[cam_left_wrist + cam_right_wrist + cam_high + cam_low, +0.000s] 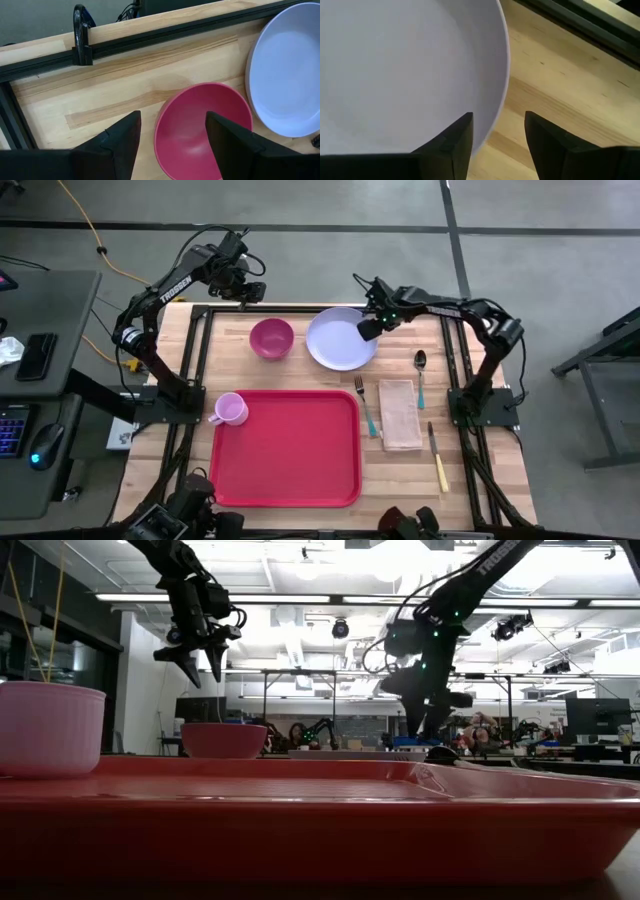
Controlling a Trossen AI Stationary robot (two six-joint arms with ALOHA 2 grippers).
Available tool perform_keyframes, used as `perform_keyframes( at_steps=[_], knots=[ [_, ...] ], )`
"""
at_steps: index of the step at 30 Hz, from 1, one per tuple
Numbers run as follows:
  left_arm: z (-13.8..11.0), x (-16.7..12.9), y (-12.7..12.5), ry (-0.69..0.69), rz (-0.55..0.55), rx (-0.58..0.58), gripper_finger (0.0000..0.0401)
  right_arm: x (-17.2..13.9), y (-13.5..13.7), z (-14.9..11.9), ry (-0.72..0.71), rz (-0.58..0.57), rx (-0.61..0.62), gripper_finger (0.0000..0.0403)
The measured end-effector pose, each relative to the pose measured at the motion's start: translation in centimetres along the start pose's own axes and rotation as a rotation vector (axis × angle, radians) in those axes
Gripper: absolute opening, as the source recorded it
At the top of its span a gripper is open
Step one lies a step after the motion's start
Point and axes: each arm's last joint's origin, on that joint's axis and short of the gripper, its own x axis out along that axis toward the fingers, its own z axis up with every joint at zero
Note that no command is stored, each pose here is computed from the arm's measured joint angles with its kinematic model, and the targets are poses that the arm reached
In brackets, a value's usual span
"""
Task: Set up tray
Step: Put the white plate to the bottom of the purple mug on the red tray
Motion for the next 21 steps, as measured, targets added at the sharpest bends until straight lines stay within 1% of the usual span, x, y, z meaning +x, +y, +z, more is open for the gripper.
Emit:
perform_keyframes(
  at_steps=[13, 21],
  knots=[
    [0.0, 0.0, 0.0, 0.000, 0.000, 0.013, 0.0254, 3.6, 0.2, 0.1, 0.046, 0.007, 0.006, 0.0158],
    [0.0, 0.0, 0.0, 0.000, 0.000, 0.015, 0.0254, 4.6, 0.3, 0.0, 0.061, 0.000, 0.005, 0.0140]
  ],
)
